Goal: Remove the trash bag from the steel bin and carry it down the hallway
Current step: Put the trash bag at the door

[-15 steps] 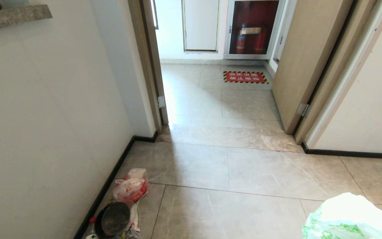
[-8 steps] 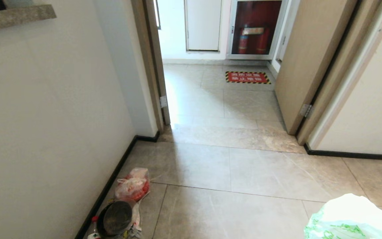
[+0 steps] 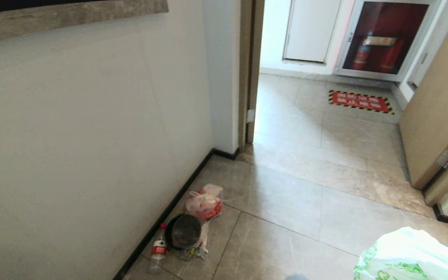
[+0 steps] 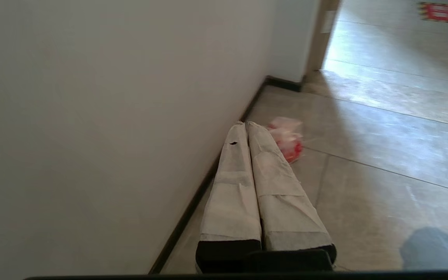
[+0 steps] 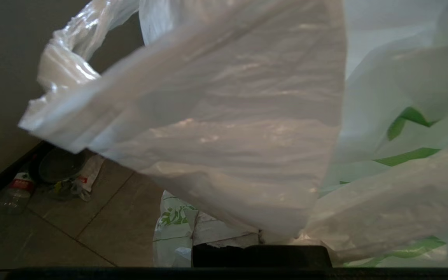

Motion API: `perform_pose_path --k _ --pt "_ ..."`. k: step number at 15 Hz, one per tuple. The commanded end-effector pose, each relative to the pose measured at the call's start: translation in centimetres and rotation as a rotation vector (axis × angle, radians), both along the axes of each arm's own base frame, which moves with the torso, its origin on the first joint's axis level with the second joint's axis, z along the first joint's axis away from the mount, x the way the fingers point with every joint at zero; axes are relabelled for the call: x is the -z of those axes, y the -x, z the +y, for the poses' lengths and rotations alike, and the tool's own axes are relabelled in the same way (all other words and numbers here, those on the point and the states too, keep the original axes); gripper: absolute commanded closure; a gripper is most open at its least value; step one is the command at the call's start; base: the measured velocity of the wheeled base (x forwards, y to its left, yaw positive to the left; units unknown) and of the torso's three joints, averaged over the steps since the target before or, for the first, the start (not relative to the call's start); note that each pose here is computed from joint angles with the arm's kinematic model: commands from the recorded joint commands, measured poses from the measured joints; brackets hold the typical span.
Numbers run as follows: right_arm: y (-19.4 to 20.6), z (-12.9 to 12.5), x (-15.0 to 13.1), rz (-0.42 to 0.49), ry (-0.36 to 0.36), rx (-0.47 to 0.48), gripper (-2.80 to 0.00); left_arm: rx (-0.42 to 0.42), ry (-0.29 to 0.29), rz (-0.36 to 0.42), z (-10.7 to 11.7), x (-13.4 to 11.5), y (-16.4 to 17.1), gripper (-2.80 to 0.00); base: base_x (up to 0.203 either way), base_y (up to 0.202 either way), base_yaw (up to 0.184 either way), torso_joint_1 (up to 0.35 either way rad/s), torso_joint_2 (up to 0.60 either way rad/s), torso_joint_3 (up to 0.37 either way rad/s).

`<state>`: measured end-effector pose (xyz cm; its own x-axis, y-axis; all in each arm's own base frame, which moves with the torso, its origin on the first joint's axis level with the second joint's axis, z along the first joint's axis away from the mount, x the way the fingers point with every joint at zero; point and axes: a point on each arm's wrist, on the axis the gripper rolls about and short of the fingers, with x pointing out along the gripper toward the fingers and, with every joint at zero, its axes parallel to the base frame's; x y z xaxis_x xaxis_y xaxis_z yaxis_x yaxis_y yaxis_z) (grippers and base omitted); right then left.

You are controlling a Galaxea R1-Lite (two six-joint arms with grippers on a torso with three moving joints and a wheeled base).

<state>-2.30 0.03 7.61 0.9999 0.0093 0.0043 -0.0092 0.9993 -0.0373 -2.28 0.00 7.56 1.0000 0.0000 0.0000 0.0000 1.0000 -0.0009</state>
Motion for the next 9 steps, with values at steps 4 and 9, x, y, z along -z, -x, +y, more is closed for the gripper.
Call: perform_pose_path --k 4,9 --pt "0.29 0.00 0.08 -0.040 0.000 -0.001 0.00 0.000 0.001 0.003 0.00 0.01 -0.01 0.00 0.001 -0.010 0.172 0.001 0.00 0.002" --pt "0.29 0.00 0.08 -0.040 0.001 -0.001 0.00 0.000 -0.003 0.001 0.00 -0.02 0.00 0.00 0.001 -0.008 0.172 0.001 0.00 0.002"
